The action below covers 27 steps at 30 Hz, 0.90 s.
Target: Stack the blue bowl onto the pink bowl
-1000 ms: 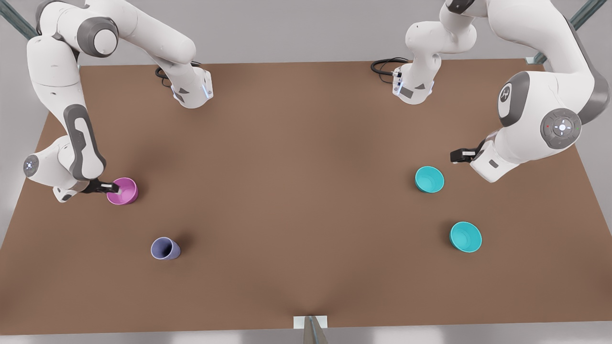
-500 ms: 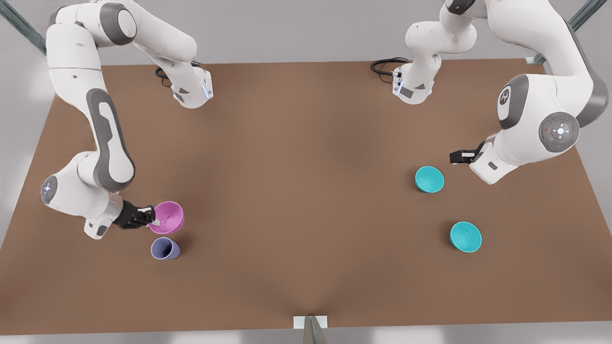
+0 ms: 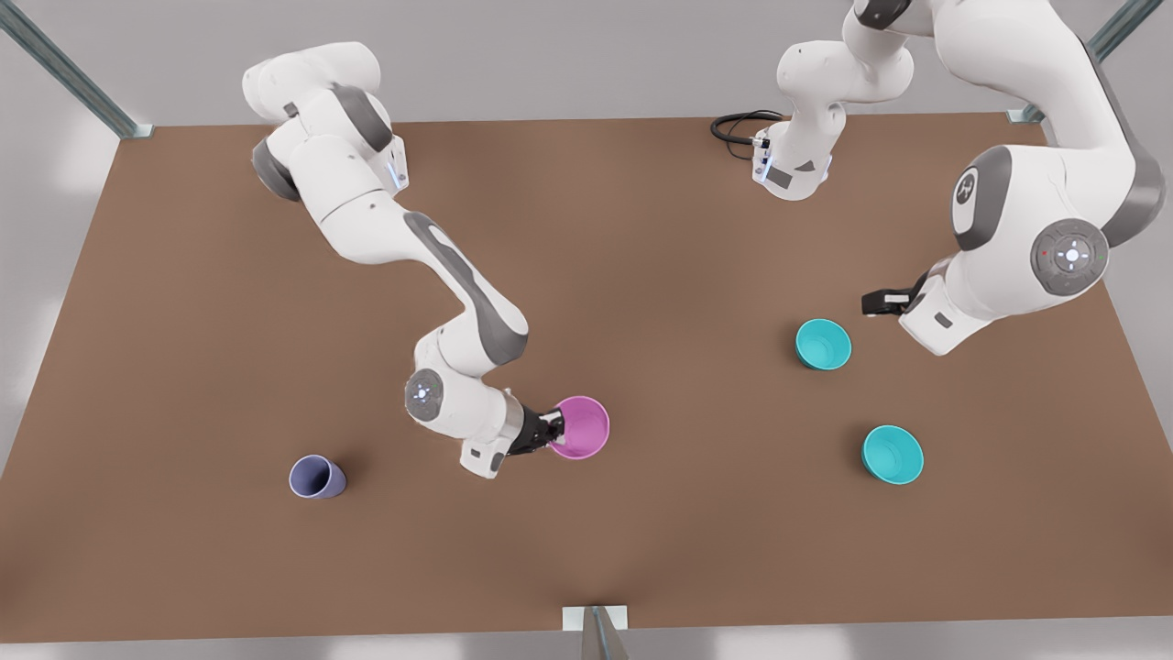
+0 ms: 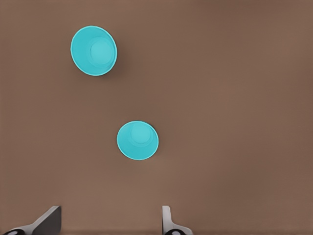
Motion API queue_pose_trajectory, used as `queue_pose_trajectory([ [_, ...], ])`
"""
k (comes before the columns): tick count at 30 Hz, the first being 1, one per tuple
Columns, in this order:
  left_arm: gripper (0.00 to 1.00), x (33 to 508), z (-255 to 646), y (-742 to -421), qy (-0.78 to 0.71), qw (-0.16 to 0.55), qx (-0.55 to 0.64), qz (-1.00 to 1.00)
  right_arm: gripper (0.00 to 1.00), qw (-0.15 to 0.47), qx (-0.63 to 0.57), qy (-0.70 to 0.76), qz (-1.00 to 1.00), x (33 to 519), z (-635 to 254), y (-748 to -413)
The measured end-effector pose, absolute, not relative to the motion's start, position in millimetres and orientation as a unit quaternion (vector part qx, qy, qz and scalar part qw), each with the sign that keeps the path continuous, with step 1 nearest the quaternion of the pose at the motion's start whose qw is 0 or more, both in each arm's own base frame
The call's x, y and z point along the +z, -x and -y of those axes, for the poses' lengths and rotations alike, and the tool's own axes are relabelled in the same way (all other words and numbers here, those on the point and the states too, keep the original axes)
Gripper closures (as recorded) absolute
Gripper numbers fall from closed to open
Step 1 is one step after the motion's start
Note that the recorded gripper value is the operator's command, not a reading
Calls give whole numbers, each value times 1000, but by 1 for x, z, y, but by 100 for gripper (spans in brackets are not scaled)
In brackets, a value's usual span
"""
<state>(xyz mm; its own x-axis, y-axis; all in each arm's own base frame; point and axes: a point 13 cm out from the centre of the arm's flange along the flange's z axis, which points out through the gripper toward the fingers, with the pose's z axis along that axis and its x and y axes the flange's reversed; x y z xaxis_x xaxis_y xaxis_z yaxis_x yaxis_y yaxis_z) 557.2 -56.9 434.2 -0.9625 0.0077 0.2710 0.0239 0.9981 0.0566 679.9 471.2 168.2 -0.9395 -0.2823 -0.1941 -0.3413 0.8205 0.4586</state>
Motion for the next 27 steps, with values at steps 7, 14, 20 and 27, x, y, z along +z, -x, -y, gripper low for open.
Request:
queue_pose_trajectory([
  [7,0,315,27,-538,-19,223,-31,974,79,75,253,69,-962,122,-518,-680],
  [14,0,158,-40,-467,-97,228,29,968,0,72,260,-13,-963,101,-518,-686],
  [20,0,112,-41,-481,-62,170,47,982,0,73,268,-62,-959,111,-517,-694],
  [27,0,78,-43,-479,-26,143,55,988,0,71,172,-196,-963,241,-184,-765],
])
